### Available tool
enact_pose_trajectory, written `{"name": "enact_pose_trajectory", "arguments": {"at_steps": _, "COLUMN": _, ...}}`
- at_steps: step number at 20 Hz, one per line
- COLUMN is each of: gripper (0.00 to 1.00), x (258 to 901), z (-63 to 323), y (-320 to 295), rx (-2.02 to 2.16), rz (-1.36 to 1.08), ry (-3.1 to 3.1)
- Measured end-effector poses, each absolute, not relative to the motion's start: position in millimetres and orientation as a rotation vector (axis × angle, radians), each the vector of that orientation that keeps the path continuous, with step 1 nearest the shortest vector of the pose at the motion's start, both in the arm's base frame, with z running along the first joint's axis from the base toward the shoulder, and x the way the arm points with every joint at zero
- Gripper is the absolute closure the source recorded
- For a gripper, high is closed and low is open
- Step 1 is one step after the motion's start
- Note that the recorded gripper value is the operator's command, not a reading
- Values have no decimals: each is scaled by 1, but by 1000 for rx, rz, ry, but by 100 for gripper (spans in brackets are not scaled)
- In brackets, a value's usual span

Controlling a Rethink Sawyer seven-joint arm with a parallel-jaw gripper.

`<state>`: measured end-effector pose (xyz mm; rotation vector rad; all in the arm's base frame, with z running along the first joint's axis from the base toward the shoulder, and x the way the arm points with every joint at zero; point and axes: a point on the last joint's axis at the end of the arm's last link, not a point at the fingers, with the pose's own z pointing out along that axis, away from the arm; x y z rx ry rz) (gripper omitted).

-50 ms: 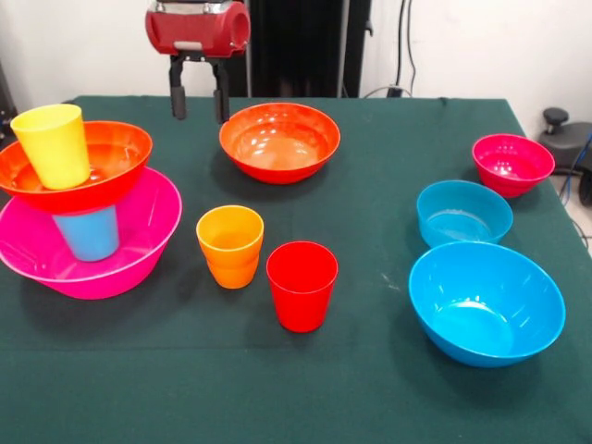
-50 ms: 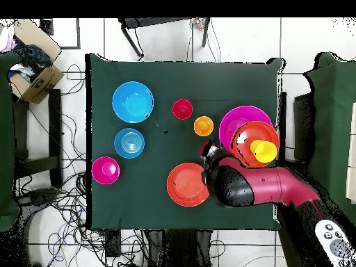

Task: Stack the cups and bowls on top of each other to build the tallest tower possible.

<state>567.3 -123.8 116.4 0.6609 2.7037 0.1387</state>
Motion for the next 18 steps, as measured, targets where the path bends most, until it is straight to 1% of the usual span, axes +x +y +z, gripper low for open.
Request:
{"name": "enact_pose_trajectory", "arguments": {"at_steps": 10, "gripper": 0, "x": 611, "z": 135, "y": -112, "rx": 566, "rz": 125, "ry": 2749}}
{"name": "enact_pose_trajectory", "arguments": {"at_steps": 18, "gripper": 0, "x": 628, "z": 125, "y": -91, "rx": 544, "rz": 161, "ry": 2787}}
